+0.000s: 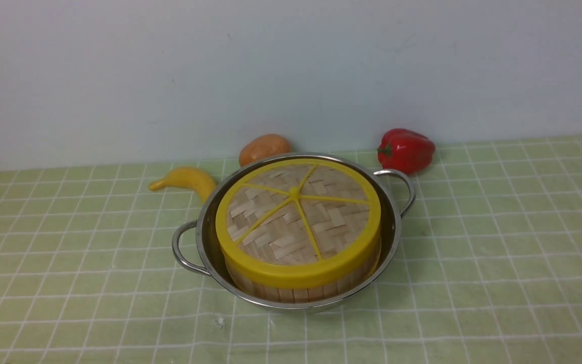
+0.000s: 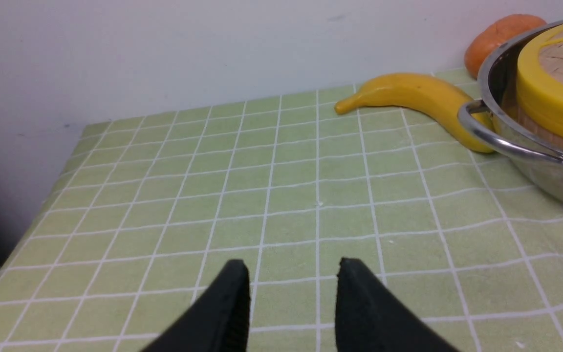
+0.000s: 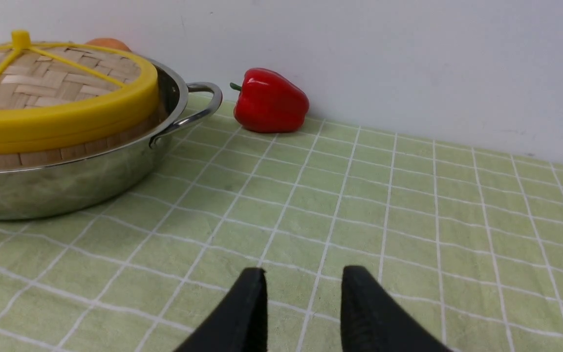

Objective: Place the steamer in the pot on the green tablecloth, and put the lid on the steamer.

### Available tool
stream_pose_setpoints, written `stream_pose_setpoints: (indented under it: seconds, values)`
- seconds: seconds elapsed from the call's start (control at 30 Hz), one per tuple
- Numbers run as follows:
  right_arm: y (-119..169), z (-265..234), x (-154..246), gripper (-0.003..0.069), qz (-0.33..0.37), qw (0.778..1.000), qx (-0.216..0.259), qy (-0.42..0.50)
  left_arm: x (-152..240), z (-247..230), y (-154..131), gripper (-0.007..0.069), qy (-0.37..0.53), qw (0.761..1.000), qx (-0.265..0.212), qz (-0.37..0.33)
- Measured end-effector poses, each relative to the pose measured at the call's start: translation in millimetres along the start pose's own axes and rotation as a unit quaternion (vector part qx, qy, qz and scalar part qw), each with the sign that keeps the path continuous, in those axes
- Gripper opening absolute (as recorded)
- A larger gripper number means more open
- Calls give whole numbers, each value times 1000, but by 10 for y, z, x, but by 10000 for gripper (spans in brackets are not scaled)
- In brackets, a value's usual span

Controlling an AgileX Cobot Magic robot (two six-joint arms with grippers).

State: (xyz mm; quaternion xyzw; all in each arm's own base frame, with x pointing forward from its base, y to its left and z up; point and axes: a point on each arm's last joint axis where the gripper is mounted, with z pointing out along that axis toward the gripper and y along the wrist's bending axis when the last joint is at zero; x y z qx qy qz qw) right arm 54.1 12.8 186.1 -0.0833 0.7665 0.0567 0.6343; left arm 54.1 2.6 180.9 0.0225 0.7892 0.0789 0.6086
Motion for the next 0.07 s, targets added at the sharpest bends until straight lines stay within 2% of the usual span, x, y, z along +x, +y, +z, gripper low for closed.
stream_pose_setpoints:
  seconds: [0.07]
  values:
    - [0,0,0,240,0,1000,0,0,0,0,0,243,0,1000,0,0]
